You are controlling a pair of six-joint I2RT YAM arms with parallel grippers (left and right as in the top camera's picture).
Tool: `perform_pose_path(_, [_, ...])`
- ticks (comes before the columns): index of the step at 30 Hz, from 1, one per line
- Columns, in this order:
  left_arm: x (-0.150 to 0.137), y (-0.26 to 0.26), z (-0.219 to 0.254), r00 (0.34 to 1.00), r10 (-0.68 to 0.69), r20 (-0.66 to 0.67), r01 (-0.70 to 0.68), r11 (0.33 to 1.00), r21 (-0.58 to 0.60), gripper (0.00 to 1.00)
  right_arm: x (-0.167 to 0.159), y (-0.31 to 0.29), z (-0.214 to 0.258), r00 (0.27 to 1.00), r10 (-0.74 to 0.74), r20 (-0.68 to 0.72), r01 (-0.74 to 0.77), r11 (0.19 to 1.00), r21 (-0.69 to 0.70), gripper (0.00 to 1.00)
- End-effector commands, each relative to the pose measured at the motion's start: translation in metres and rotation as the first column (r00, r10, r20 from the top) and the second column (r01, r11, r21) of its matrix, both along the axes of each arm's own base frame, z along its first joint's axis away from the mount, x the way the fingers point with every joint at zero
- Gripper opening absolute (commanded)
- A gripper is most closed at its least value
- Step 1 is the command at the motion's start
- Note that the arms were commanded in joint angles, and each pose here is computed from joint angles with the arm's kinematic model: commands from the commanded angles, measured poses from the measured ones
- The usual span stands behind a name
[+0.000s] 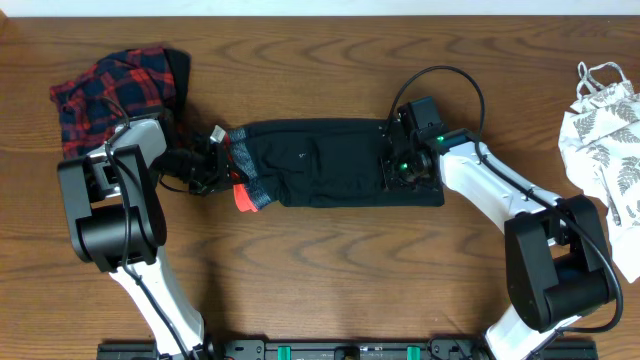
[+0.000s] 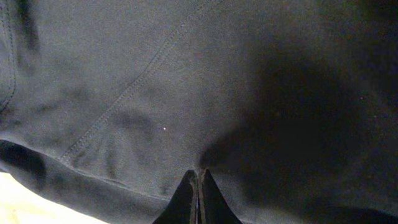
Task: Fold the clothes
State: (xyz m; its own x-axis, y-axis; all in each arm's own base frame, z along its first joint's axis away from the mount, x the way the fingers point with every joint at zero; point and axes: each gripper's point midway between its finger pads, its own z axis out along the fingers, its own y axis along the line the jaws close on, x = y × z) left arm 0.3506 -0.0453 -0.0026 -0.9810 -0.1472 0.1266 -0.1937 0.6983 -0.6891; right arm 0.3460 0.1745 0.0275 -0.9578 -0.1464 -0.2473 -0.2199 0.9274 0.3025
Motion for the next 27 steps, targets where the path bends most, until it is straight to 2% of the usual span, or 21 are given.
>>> perform_pose_path(1, [-0.017, 0.009, -0.027, 0.997, -0.014, -0.077, 0.019, 0.998, 0.06, 0.06, -0.002, 0.004, -0.001, 1.0, 0.004, -0.01, -0.004, 1.0, 0.007, 0.02])
perform_pose_path(5, [-0.006, 0.007, -0.011, 0.999, 0.02, -0.04, -0.021, 1.0, -0.015, 0.06, -0.003, 0.004, -0.002, 1.0, 0.004, -0.014, -0.004, 1.0, 0.005, 0.03])
perform_pose_path(8, [0.0, 0.012, 0.002, 0.999, 0.042, -0.001, -0.042, 0.999, -0.026, 0.06, -0.004, 0.003, -0.002, 1.0, 0.003, -0.016, -0.003, 1.0, 0.003, 0.04])
perform_pose_path(13, [0.009, 0.028, 0.029, 0.994, 0.079, 0.077, -0.079, 0.997, 0.003, 0.06, -0.003, 0.002, -0.002, 1.0, 0.001, -0.013, -0.001, 1.0, -0.003, 0.08])
perform_pose_path(21, [0.017, 0.04, 0.075, 0.972, 0.091, 0.216, -0.104, 0.993, 0.048, 0.06, -0.004, 0.002, -0.001, 1.0, 0.001, -0.018, -0.002, 1.0, -0.005, 0.1])
perform_pose_path(27, [0.017, 0.052, 0.102, 0.955, 0.088, 0.284, -0.134, 0.98, 0.145, 0.06, 0.011, -0.023, 0.014, 0.995, -0.078, 0.065, 0.084, 0.993, -0.086, 0.09])
